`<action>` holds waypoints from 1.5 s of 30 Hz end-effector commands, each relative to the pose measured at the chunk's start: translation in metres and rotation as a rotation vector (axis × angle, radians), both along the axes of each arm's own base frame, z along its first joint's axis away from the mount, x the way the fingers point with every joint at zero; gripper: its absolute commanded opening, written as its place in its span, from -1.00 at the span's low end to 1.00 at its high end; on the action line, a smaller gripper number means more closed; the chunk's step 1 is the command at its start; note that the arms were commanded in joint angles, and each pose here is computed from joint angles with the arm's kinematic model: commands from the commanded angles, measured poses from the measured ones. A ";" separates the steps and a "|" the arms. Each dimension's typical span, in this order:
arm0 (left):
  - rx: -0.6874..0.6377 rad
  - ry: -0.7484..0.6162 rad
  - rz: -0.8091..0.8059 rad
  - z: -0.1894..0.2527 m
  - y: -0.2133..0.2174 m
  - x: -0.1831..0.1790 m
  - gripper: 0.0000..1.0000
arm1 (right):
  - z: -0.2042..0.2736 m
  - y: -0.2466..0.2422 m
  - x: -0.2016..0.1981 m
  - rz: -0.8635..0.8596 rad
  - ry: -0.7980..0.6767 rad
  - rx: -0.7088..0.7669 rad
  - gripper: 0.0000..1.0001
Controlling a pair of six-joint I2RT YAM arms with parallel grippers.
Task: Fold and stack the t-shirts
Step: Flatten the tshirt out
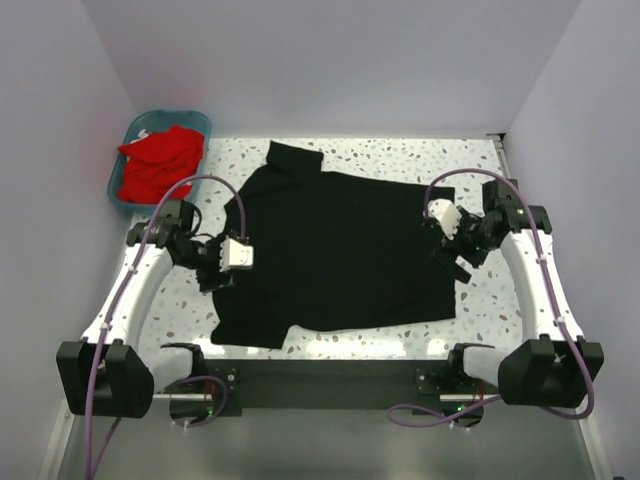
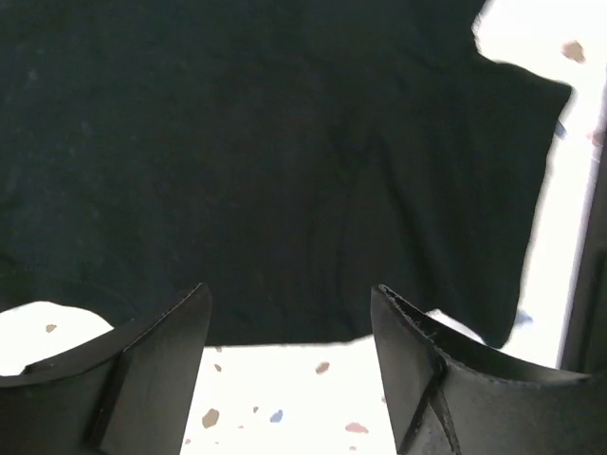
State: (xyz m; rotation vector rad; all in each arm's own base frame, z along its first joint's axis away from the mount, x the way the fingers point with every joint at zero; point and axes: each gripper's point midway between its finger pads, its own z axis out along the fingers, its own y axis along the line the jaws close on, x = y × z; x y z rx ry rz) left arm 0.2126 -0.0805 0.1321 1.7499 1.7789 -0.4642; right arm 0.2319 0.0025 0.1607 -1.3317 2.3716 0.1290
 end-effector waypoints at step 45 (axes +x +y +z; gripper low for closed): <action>0.015 0.308 0.861 -0.077 -0.003 0.181 0.02 | -0.077 0.003 0.129 -0.347 0.414 -0.039 -0.06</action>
